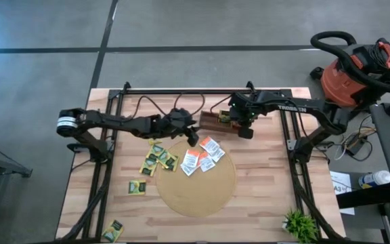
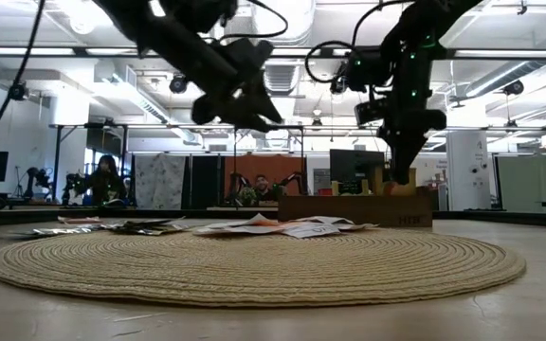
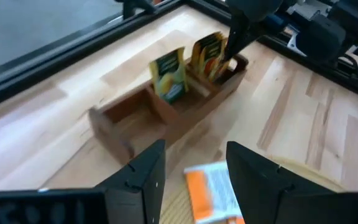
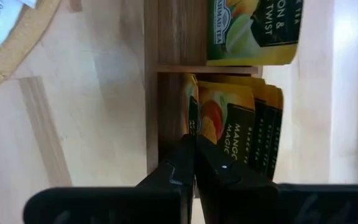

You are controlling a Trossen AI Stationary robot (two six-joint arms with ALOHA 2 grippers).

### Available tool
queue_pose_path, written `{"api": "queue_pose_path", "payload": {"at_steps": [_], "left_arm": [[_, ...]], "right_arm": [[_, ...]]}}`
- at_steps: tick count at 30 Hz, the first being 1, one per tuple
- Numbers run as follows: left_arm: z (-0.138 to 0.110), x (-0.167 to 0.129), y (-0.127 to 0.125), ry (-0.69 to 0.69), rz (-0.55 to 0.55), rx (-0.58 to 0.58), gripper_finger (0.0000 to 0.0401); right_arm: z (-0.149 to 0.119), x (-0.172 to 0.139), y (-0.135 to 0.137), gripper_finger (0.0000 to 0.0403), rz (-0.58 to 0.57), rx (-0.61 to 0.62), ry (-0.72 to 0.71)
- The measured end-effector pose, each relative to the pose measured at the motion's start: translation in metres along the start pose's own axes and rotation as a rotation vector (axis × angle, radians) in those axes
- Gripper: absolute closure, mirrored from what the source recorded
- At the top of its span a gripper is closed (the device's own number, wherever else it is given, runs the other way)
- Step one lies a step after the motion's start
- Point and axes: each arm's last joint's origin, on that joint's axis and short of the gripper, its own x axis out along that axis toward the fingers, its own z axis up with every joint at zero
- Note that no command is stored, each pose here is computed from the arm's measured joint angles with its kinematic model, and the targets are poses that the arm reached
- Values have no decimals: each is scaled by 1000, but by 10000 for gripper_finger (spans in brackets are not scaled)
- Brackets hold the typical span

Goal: Pick & Place Tea
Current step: Put the mango tea bag into the right section of the wooden organizer, then put the orange tea bag into the left section of the wooden organizer

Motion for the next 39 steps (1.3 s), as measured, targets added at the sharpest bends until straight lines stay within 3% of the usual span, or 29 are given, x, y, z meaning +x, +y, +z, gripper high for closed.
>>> {"api": "queue_pose_path", "payload": {"at_steps": [8, 18, 23, 30, 34, 37, 39], "left_arm": [[-11, -30, 16, -25, 17, -33, 238], [-32, -50, 33, -17, 44, -85, 238], [-40, -54, 37, 9, 24, -130, 238], [-51, -55, 37, 116, -64, -149, 238], [-54, -55, 36, 171, -113, -157, 238], [-54, -55, 36, 193, -138, -172, 238], [-54, -55, 35, 194, -151, -177, 238]], "right_arm": [[0, 8, -2, 382, -45, -2, 56], [2, -1, -5, 282, -104, 41, 51], [7, -16, -9, 252, -155, 45, 28], [10, -42, -15, 247, -317, 65, -24], [7, -55, -16, 253, -346, 81, -63], [5, -62, -14, 259, -309, 154, -112], [5, -65, -11, 263, -197, 280, -168]]}}
